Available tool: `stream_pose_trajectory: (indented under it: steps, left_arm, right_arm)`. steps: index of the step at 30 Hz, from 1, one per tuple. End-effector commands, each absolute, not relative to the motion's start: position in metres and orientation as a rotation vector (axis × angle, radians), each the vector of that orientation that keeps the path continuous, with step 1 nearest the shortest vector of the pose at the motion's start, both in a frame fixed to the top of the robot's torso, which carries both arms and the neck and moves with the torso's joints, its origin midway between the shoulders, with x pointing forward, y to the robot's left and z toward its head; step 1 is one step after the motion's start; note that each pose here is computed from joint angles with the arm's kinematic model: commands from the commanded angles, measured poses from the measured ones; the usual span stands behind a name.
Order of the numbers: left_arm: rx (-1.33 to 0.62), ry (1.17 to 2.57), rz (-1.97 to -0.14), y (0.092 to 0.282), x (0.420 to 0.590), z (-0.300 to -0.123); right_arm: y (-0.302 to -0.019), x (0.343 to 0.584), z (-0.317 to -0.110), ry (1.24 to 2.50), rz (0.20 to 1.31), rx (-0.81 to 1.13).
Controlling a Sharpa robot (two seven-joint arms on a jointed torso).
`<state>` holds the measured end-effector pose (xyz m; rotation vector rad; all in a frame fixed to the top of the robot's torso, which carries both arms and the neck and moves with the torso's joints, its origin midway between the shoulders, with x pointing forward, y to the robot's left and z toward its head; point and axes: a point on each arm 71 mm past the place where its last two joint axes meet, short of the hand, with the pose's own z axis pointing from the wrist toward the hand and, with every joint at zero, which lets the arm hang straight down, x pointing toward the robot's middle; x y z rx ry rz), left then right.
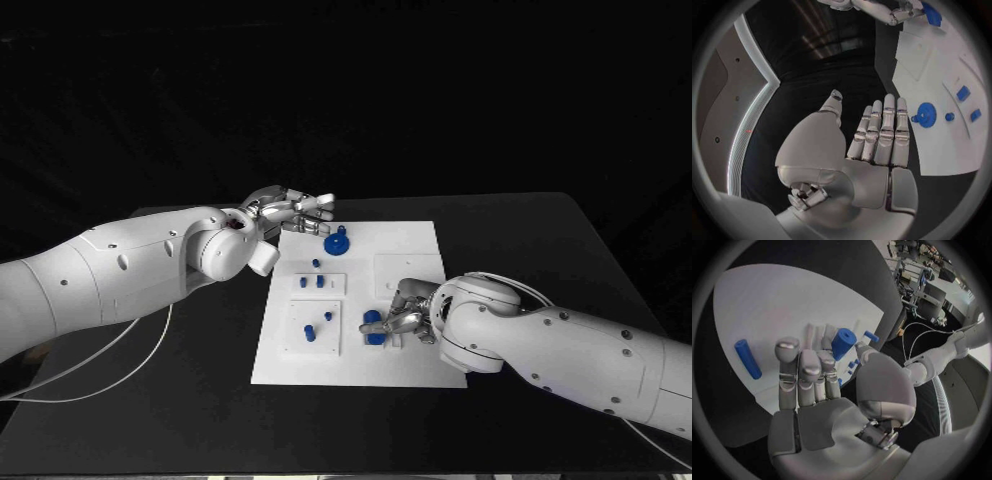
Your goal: Assemble the parts on the task board
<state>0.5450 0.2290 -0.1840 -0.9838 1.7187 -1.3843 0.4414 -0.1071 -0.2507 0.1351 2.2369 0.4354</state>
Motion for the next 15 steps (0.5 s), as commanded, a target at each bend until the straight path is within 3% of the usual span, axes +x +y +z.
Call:
stream_pose_trajectory:
  steps: [1,15]
  left_arm:
    - [-0.975,1.719,-1.395,0.2266,0.5451,-0.1826]
    - [-0.977,1.72,-1.387,0.229,0.5452,-0.1829]
  right_arm:
    - [-0.1069,0.44,-0.2517,2.244,0.414,0.126]
    - [-0.1158,0.4345,-0.2453,2.21,0.484,0.151]
